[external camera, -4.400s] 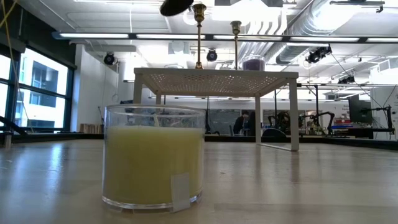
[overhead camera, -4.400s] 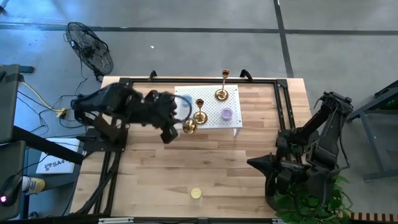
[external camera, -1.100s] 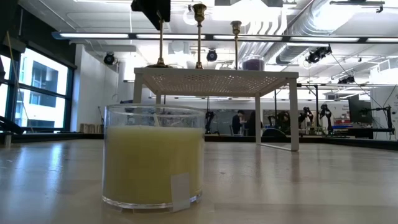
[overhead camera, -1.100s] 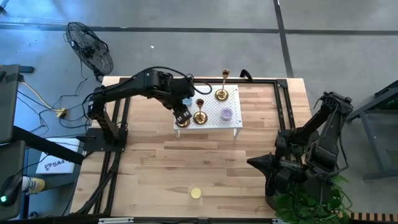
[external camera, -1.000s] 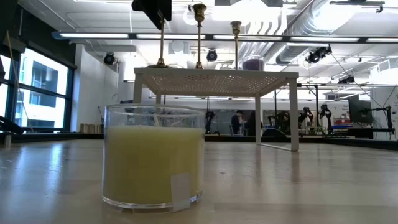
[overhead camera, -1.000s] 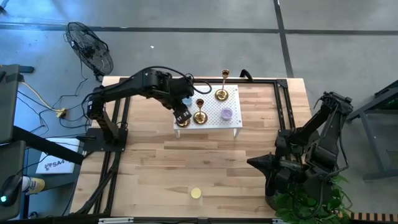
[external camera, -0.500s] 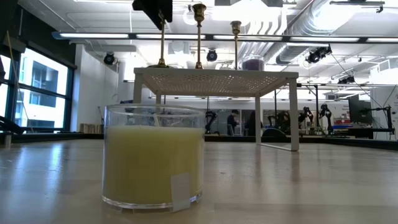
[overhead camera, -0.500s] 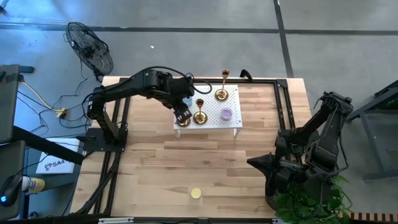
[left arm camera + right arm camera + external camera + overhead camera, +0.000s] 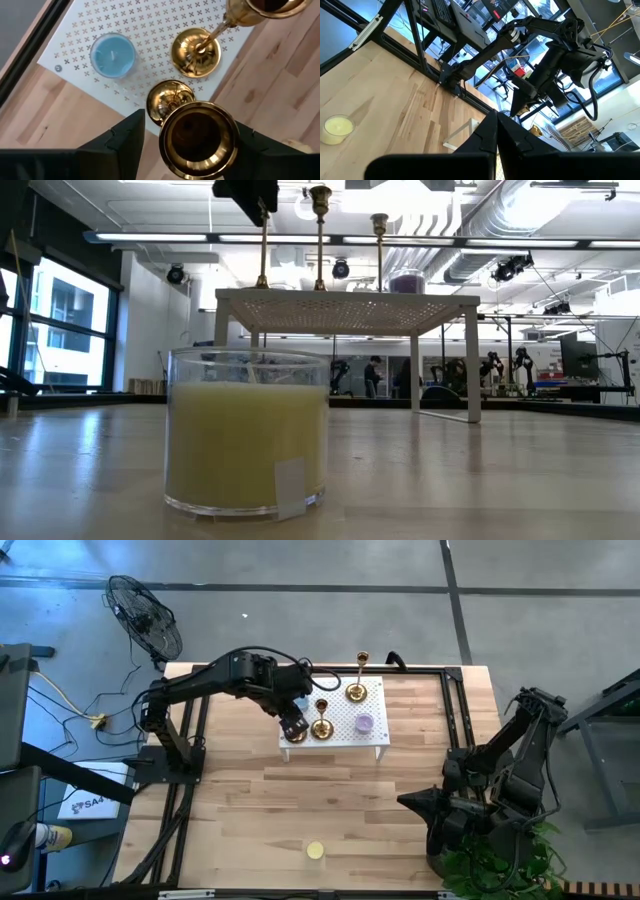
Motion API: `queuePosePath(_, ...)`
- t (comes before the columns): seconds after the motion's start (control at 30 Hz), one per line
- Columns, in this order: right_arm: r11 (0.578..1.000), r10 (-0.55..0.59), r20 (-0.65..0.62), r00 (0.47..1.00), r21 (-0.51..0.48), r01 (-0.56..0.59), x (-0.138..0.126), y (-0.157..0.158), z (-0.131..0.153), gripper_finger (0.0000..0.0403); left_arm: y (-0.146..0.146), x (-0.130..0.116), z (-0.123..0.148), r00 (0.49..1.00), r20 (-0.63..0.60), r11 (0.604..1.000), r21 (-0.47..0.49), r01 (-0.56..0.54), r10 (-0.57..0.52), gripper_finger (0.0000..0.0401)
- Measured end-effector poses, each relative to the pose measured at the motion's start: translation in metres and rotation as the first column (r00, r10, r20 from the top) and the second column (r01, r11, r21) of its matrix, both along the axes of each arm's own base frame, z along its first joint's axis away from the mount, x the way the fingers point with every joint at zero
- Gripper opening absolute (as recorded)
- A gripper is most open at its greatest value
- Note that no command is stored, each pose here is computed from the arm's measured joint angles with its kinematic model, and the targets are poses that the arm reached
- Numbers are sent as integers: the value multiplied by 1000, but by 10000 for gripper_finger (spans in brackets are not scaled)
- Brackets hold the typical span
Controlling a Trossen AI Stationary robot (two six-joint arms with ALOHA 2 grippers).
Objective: Pick & Place candle stick holders
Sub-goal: Put the gold candle holder on the shelf
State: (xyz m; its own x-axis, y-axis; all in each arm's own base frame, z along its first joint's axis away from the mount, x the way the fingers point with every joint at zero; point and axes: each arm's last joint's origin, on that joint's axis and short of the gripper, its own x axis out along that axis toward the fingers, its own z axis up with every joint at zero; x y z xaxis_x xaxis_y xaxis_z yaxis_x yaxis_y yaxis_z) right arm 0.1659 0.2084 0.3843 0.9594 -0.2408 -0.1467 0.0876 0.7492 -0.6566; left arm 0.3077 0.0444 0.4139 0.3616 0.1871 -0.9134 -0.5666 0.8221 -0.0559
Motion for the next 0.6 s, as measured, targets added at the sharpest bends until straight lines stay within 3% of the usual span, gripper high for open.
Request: queuePosePath(0.6, 1000, 0, 0, 1000, 0, 0, 0, 0, 0, 0, -2, -4, 1, 1000, -9, 999, -50, -4, 3, 204)
